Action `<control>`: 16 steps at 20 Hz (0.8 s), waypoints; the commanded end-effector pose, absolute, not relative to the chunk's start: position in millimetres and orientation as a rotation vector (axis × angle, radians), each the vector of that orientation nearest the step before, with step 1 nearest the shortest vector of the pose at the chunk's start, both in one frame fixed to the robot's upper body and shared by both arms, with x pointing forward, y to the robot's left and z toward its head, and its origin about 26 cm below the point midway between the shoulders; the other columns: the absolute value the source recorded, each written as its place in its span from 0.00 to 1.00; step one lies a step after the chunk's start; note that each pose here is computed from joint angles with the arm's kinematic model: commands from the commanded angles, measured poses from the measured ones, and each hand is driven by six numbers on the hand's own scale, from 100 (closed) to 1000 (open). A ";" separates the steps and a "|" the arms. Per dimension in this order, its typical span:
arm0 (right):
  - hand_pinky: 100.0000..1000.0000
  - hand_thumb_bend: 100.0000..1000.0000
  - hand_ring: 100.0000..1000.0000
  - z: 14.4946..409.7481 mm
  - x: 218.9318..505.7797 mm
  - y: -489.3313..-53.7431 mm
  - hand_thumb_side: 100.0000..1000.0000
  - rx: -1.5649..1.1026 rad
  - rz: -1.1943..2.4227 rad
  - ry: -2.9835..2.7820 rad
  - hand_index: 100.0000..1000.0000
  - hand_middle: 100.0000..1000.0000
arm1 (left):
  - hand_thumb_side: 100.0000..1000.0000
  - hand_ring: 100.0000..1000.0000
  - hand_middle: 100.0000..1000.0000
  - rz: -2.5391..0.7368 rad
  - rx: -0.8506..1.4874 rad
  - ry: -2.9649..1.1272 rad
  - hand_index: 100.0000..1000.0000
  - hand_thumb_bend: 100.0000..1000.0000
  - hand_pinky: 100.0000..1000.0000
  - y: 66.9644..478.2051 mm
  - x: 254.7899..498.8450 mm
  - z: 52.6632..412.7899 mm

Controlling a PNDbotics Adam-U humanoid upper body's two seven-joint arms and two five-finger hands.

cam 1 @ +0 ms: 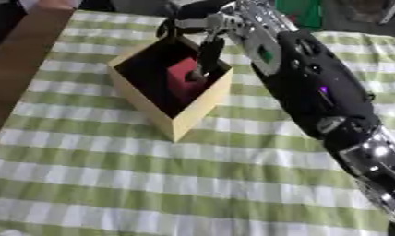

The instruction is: Pick up objects on the table and place them in the box.

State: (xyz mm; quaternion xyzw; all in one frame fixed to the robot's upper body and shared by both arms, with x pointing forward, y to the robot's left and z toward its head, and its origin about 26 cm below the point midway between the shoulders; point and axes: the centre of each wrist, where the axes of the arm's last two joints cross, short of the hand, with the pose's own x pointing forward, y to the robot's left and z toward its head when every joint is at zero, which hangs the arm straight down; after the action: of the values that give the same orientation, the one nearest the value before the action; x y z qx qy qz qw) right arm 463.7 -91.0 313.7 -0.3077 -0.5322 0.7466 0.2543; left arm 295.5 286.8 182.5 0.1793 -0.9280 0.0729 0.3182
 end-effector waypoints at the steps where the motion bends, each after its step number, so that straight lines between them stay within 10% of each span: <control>1: 0.90 0.50 0.84 330.8 461.6 -91.8 0.11 -0.944 2.030 -1.458 0.96 0.79 | 0.07 0.46 0.47 0.190 0.464 -2.466 0.75 0.00 1.00 285.3 294.0 189.6; 16: 0.86 0.20 0.80 373.3 435.5 -129.1 0.00 -1.020 1.906 -1.699 0.92 0.76 | 0.06 0.46 0.47 0.194 0.484 -2.459 0.75 0.00 1.00 287.9 293.1 188.6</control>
State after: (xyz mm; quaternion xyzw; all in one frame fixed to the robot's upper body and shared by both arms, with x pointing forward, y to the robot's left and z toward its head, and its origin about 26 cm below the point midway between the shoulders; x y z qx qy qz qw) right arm 444.0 -120.2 352.6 -0.3494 -0.5902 0.6978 0.2066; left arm 295.7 286.0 182.3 0.1791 -0.9268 0.0766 0.3210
